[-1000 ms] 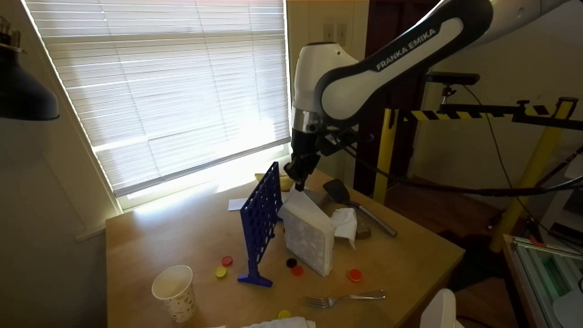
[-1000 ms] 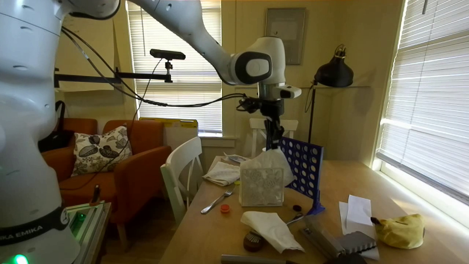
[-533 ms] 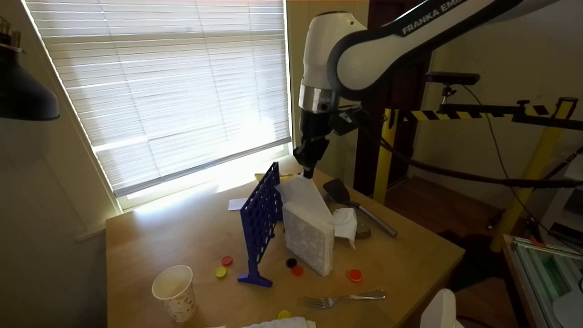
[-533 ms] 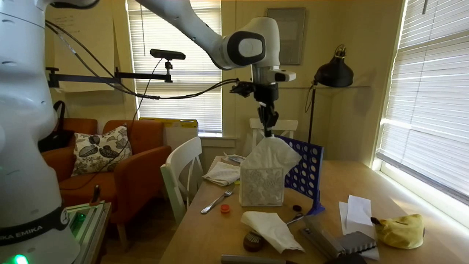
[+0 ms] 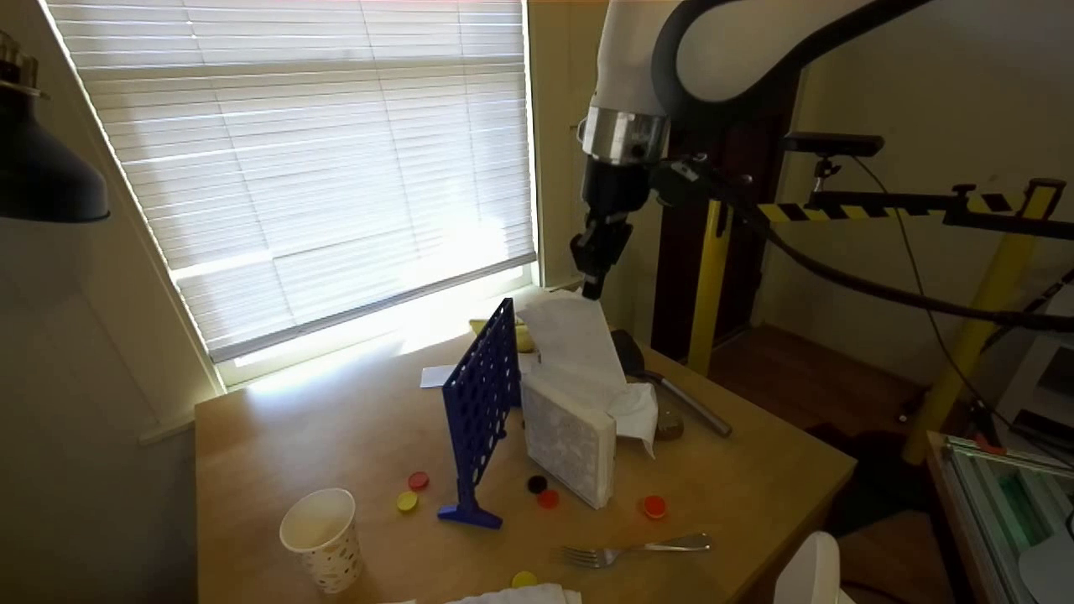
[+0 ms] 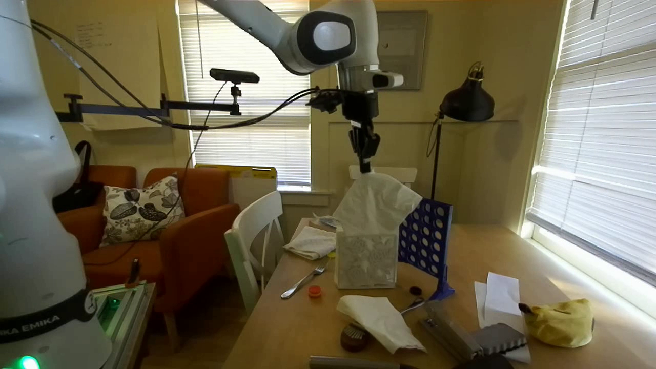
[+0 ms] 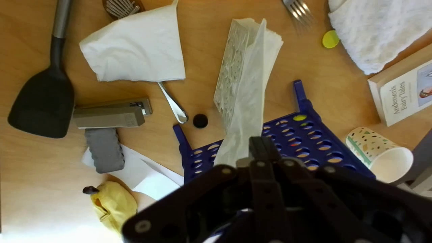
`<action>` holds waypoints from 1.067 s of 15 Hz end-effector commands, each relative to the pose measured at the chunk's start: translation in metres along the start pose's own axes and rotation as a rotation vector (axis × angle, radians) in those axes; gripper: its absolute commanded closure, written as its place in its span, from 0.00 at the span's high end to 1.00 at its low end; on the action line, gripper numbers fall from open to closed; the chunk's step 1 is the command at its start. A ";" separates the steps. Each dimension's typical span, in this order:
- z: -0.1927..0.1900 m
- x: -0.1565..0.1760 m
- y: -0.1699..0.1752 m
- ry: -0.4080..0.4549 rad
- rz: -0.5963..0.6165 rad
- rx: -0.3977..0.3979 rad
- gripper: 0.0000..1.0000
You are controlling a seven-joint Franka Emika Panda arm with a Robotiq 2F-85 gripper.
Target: Pick up the tissue paper and put it on the right and move one piece to the left
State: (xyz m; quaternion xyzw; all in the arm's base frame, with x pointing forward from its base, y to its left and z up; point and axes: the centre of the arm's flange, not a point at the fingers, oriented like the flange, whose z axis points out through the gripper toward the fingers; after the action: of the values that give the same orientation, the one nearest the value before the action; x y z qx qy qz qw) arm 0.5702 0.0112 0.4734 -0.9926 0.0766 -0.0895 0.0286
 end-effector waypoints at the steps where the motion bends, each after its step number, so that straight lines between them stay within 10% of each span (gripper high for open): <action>1: -0.024 -0.023 0.018 0.004 -0.005 0.040 0.00; 16: -0.027 -0.028 0.071 0.016 0.070 -0.025 0.00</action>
State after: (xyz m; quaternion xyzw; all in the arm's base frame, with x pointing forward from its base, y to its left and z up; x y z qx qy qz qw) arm 0.5293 -0.0462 0.5043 -0.9879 0.1047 -0.1090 0.0339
